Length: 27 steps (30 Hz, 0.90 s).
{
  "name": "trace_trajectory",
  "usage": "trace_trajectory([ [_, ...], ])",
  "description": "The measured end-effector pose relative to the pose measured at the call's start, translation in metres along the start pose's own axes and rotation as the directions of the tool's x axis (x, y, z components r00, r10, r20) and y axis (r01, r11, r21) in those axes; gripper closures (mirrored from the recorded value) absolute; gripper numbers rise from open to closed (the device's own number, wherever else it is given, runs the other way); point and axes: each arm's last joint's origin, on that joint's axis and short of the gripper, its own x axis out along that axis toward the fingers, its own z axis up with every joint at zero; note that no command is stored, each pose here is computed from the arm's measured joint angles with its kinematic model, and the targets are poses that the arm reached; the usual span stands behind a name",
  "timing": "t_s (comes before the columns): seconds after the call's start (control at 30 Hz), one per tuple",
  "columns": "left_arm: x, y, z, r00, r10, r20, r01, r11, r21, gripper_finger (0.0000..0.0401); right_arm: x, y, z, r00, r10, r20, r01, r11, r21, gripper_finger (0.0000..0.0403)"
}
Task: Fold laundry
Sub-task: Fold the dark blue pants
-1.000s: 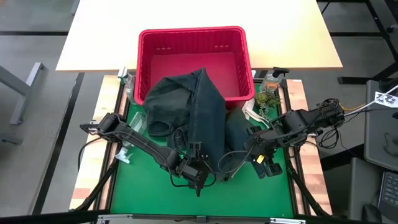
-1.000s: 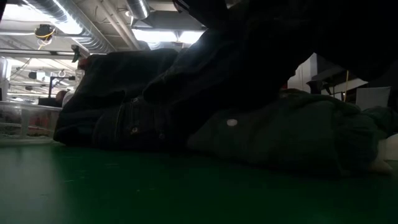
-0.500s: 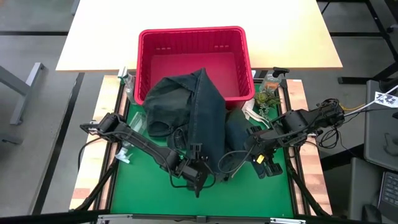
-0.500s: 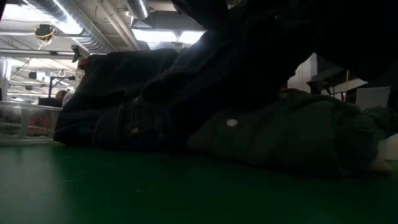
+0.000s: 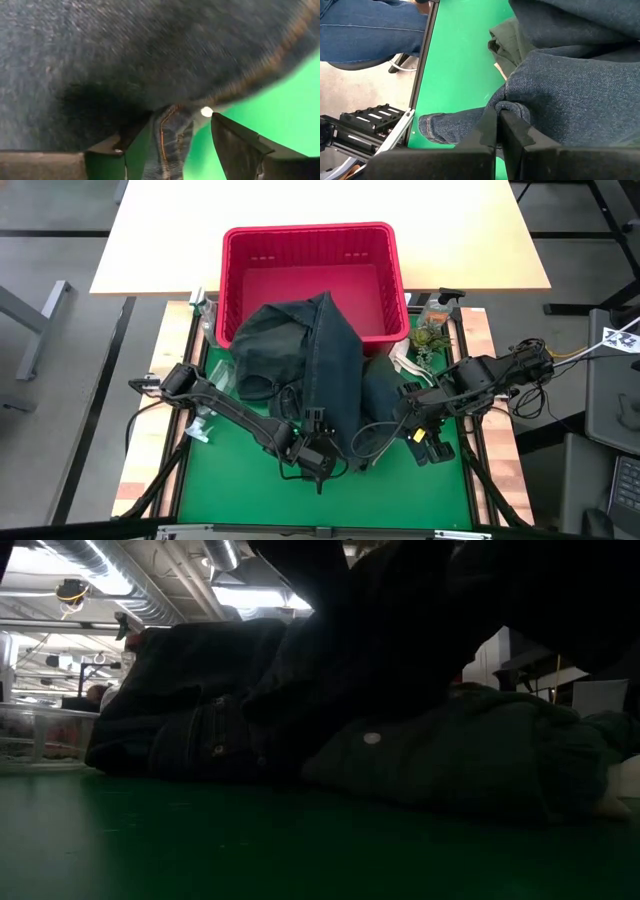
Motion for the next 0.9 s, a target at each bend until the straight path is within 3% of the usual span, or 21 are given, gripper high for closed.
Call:
trace_trajectory([
  [0.17,0.011,0.008,0.001,0.998,0.067,-0.006,-0.067,0.998,-0.014,0.0206,0.000,0.000,0.000,1.000,0.000,0.000,0.000,1.000,-0.004,0.0393],
  [0.3,0.014,0.014,0.002,0.996,0.094,-0.008,-0.094,0.995,-0.025,0.0235,0.000,0.000,0.000,1.000,0.000,0.000,0.000,1.000,-0.005,0.0393],
  [0.47,0.014,0.014,0.002,0.996,0.092,-0.007,-0.092,0.995,-0.033,0.0316,0.000,0.000,0.000,1.000,0.001,-0.001,-0.001,1.000,-0.005,0.0393],
  [0.53,0.010,0.014,0.003,0.999,0.048,-0.006,-0.048,0.997,-0.068,0.0357,0.000,0.000,0.000,1.000,0.002,-0.002,-0.002,1.000,-0.005,0.0393],
  [0.6,0.002,0.020,0.007,1.000,0.006,-0.002,-0.006,0.994,-0.112,0.0388,0.000,0.000,-0.001,1.000,0.001,-0.006,-0.001,1.000,-0.004,0.0393],
  [0.77,-0.035,0.052,0.030,0.997,-0.007,0.076,0.022,0.981,-0.193,0.0392,0.000,-0.001,-0.003,0.999,-0.022,-0.023,0.022,1.000,-0.004,0.0393],
  [0.9,-0.071,0.095,0.051,0.985,0.021,0.169,0.016,0.977,-0.211,0.0396,0.000,-0.001,-0.003,0.999,-0.036,-0.021,0.035,0.999,-0.004,0.0393],
])
